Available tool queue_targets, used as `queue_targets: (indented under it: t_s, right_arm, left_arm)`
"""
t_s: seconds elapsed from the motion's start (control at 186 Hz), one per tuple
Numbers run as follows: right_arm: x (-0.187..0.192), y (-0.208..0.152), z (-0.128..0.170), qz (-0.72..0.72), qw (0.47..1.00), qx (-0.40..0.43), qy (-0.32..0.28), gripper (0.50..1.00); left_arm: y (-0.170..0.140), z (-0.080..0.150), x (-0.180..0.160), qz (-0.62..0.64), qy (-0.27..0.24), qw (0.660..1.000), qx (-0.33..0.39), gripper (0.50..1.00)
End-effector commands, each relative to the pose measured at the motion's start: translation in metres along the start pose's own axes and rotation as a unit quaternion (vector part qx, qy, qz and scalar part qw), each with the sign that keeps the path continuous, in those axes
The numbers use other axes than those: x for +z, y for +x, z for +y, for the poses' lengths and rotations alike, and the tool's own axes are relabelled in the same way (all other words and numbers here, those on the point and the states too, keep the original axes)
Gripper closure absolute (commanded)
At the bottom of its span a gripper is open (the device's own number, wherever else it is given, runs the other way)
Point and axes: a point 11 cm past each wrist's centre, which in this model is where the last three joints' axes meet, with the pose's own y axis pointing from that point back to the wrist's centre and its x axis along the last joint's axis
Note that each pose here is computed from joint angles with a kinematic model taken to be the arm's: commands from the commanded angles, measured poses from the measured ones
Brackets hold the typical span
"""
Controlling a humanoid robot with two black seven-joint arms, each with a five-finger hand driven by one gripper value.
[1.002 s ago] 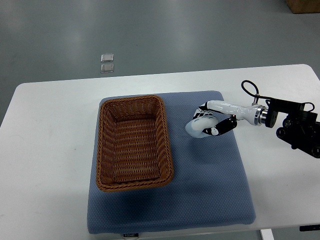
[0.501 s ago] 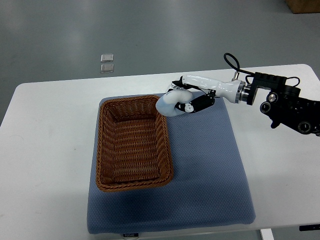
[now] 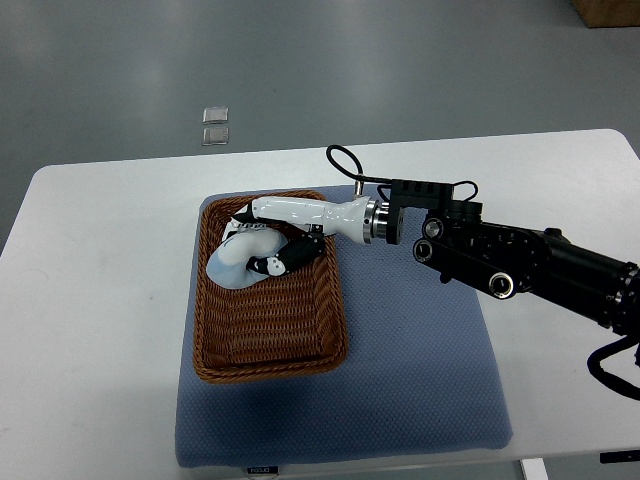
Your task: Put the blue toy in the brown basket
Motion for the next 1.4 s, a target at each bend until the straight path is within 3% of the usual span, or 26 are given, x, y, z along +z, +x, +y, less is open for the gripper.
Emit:
queue_targets:
  t_s: [0.0, 0.145, 0.156, 0.162, 0.167, 0.183, 0.216, 0.296, 0.339, 0.383, 0.544, 0.808, 0.873, 1.158, 1.395]
  right_arm:
    - [0.003, -0.015, -0.007, -0.006, 1.0, -0.013, -0.006, 1.0]
    - [0.014, -0.03, -0.009, -0.016, 0.999, -0.025, -0.025, 1.0]
    - [0.015, -0.031, -0.008, -0.019, 0.999, -0.023, -0.026, 0.987]
    - [0.015, -0.032, -0.008, -0.022, 0.999, -0.023, -0.025, 0.943]
    - [0.015, -0.032, -0.008, -0.022, 0.999, -0.023, -0.025, 0.942]
    - [0.016, -0.033, -0.008, -0.025, 0.999, -0.022, -0.024, 0.873]
    - [0.016, -0.034, -0.008, -0.029, 0.999, -0.019, -0.025, 0.808]
    - [0.016, -0.034, -0.008, -0.031, 0.999, -0.018, -0.024, 0.742]
    - [0.016, -0.034, -0.008, -0.032, 0.999, -0.018, -0.024, 0.671]
    - [0.016, -0.034, -0.008, -0.032, 0.999, -0.018, -0.024, 0.638]
    - [0.017, -0.027, -0.004, -0.045, 0.999, -0.002, -0.023, 0.638]
    - [0.016, 0.023, 0.011, -0.152, 0.983, 0.103, -0.004, 0.638]
    - [0.014, 0.034, 0.015, -0.195, 0.972, 0.13, 0.01, 0.591]
    - [0.05, 0.062, 0.062, -0.428, 0.884, 0.188, -0.01, 0.585]
    - [0.093, 0.078, 0.113, -0.496, 0.824, 0.27, -0.038, 0.585]
  left_arm:
    - [0.0, 0.0, 0.0, 0.0, 0.0, 1.0, 0.0, 0.5]
    - [0.0, 0.0, 0.0, 0.0, 0.0, 1.0, 0.0, 0.5]
    - [0.0, 0.0, 0.0, 0.0, 0.0, 1.0, 0.0, 0.5]
    - [0.0, 0.0, 0.0, 0.0, 0.0, 1.0, 0.0, 0.5]
    - [0.0, 0.0, 0.0, 0.0, 0.0, 1.0, 0.0, 0.5]
    - [0.0, 0.0, 0.0, 0.001, 0.0, 1.0, 0.0, 0.5]
    - [0.0, 0.0, 0.0, 0.0, 0.001, 1.0, 0.0, 0.5]
    - [0.0, 0.0, 0.0, 0.0, 0.0, 1.0, 0.0, 0.5]
    - [0.0, 0.0, 0.0, 0.0, 0.0, 1.0, 0.0, 0.5]
    - [0.0, 0.0, 0.0, 0.0, 0.0, 1.0, 0.0, 0.5]
    - [0.0, 0.0, 0.0, 0.0, 0.0, 1.0, 0.0, 0.5]
    - [0.0, 0.0, 0.0, 0.0, 0.0, 1.0, 0.0, 0.5]
    - [0.0, 0.0, 0.0, 0.0, 0.0, 1.0, 0.0, 0.5]
    - [0.0, 0.0, 0.0, 0.0, 0.0, 1.0, 0.0, 0.5]
    - [0.0, 0.0, 0.0, 0.0, 0.0, 1.0, 0.0, 0.5]
